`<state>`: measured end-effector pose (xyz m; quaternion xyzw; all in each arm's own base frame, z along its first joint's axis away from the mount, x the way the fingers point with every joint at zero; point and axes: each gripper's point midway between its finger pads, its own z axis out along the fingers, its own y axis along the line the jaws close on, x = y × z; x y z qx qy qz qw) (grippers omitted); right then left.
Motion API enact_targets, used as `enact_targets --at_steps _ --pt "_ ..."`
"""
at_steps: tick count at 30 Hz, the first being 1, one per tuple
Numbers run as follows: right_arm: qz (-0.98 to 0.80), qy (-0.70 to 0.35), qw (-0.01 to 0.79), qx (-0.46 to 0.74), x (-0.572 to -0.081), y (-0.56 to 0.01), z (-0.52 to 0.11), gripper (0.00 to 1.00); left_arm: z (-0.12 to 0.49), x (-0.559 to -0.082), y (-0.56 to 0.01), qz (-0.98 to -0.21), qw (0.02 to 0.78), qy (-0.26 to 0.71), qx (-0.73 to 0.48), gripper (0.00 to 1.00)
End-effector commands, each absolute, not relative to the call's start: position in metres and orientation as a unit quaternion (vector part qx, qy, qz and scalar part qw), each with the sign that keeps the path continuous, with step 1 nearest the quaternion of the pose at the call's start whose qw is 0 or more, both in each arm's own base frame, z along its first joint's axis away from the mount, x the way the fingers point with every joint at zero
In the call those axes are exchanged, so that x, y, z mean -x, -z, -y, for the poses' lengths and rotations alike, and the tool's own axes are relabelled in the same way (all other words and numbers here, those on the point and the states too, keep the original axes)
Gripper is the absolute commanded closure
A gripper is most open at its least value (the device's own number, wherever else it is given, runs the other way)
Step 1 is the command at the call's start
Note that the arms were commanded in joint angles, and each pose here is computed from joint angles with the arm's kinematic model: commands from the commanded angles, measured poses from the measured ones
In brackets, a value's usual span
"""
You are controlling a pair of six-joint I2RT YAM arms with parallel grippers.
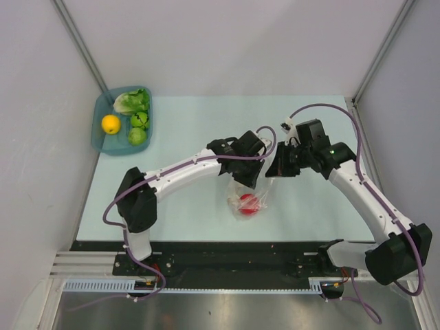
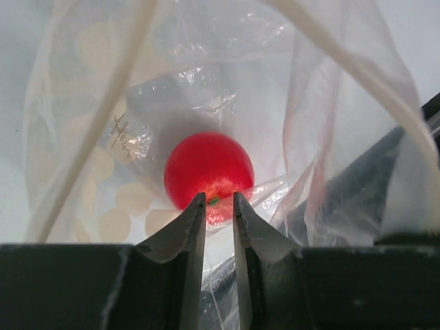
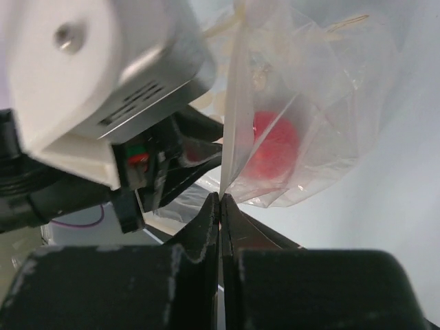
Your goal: Open the zip-top bag and remove the fake food
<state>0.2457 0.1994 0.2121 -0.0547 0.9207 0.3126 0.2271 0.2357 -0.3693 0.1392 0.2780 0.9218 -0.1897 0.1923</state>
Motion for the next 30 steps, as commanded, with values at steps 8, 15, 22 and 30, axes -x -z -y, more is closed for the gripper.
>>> enact_targets --at_steps 8,15,22,30 --pt "-0.917 -0.326 0.226 0.047 -0.222 -0.220 -0.193 1.00 0.383 -0.222 -0.106 -0.927 0.147 0.193 -0.287 0.65" --pt "-0.920 -0.324 0.216 0.043 -0.207 -0.209 -0.186 1.00 0.376 -0.209 -0.087 -0.930 0.125 0.160 -0.307 0.57" --pt "-0.923 -0.318 0.212 0.040 -0.201 -0.201 -0.181 1.00 0.364 -0.192 -0.074 -0.931 0.097 0.122 -0.331 0.43" --pt "-0.924 -0.314 0.213 0.039 -0.201 -0.193 -0.179 1.00 0.351 -0.189 -0.085 -0.931 0.108 0.103 -0.334 0.29"
